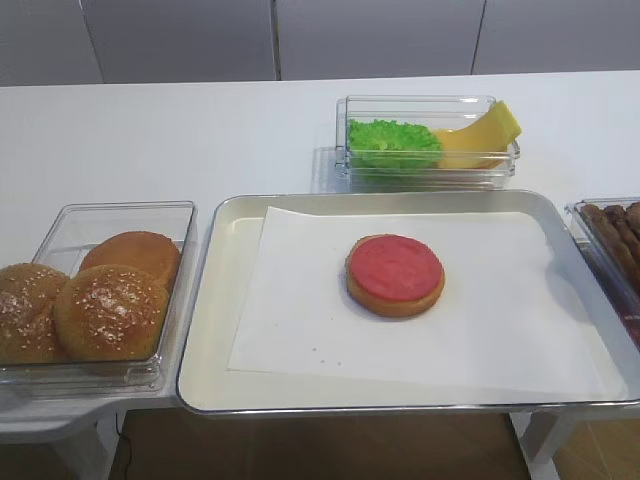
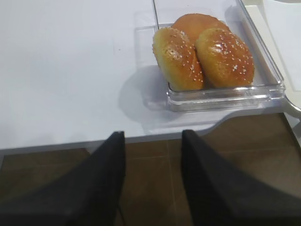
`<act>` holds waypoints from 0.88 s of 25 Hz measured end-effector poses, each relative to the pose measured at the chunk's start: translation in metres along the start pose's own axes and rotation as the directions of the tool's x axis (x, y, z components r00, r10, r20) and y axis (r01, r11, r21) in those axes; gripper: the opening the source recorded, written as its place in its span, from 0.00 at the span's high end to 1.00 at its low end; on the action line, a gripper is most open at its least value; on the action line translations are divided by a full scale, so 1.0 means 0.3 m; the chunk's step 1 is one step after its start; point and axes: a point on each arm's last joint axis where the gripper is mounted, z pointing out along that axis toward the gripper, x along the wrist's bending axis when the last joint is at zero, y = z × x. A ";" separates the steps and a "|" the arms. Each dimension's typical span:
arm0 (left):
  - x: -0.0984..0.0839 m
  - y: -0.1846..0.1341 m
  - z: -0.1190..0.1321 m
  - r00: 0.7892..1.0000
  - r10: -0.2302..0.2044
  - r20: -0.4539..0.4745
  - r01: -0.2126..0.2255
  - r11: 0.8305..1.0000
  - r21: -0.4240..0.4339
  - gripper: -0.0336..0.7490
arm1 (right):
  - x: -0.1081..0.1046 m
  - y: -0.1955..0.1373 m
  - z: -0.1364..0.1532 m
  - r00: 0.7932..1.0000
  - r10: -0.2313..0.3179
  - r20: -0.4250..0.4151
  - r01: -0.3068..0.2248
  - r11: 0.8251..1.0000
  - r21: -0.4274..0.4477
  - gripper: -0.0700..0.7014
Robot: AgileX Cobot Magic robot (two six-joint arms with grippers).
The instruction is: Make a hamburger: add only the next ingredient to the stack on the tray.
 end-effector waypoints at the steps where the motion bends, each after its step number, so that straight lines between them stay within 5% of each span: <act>1: 0.000 0.000 0.000 1.000 0.000 0.000 0.000 1.000 0.000 0.58 | 0.003 -0.026 -0.018 1.000 -0.004 -0.001 0.004 1.000 -0.019 0.34; 8: 0.000 0.000 0.000 1.000 0.000 0.000 0.000 1.000 0.000 0.58 | 0.012 -0.217 -0.100 1.000 -0.027 -0.002 0.026 0.989 -0.147 0.34; 22: 0.000 0.000 0.000 1.000 0.000 0.000 0.000 1.000 0.000 0.58 | 0.010 -0.516 -0.133 0.998 -0.065 0.002 0.062 0.930 -0.361 0.34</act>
